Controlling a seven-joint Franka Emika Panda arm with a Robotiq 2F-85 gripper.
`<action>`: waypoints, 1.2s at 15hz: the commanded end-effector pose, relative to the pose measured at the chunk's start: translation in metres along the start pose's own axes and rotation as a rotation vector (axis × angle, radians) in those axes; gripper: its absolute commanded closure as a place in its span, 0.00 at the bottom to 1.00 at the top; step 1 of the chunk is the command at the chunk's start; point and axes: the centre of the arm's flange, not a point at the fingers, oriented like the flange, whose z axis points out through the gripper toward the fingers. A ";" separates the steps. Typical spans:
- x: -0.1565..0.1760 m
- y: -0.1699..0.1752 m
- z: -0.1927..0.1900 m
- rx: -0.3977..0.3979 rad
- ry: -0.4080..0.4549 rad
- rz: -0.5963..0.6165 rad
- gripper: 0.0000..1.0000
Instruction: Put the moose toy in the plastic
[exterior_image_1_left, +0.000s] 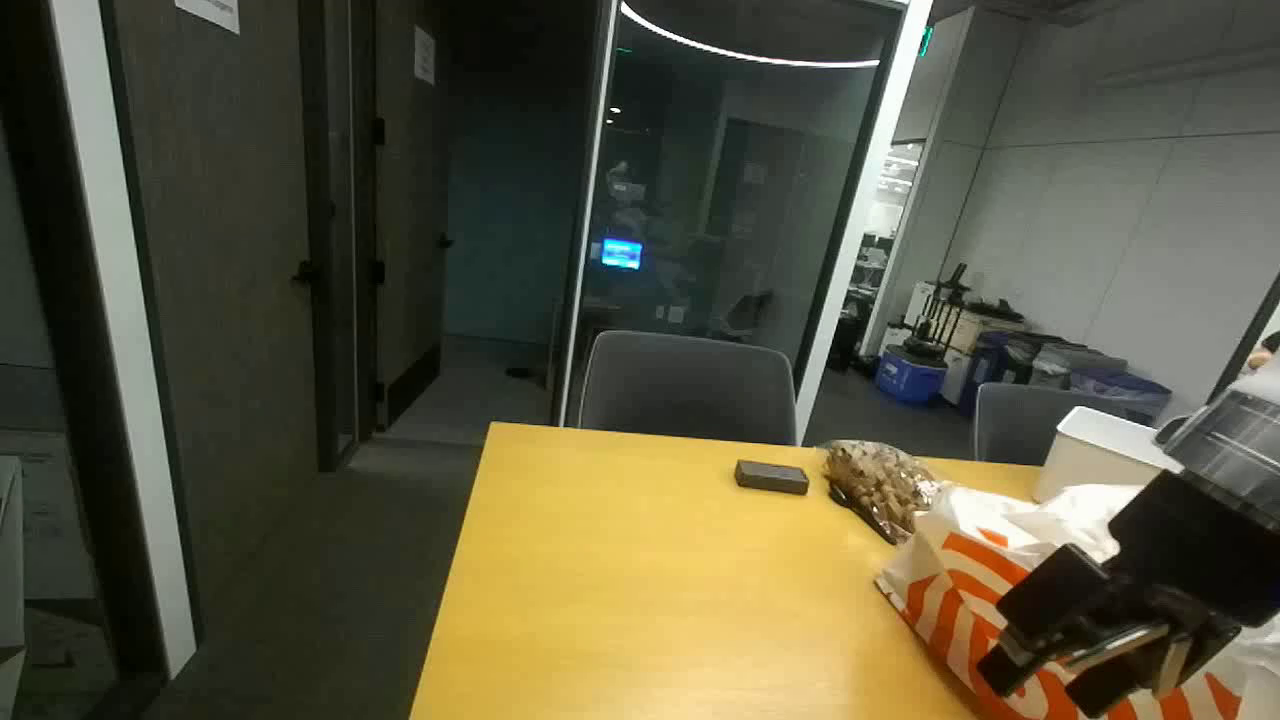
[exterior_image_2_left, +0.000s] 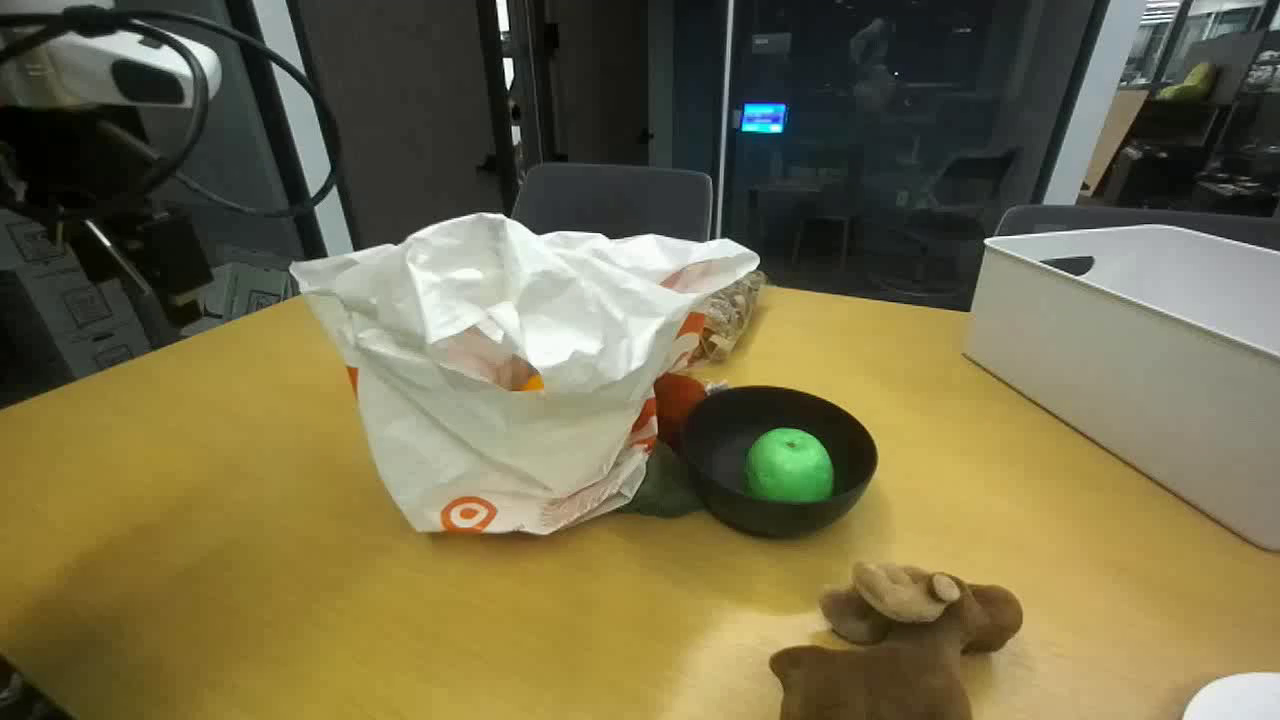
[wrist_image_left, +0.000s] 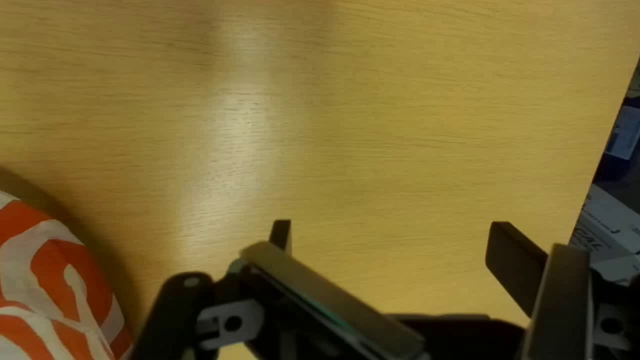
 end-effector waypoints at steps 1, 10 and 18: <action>0.000 0.000 0.001 0.000 -0.002 0.000 0.00; 0.009 0.003 -0.009 0.008 0.004 0.023 0.00; 0.044 0.068 -0.082 0.058 0.190 0.316 0.00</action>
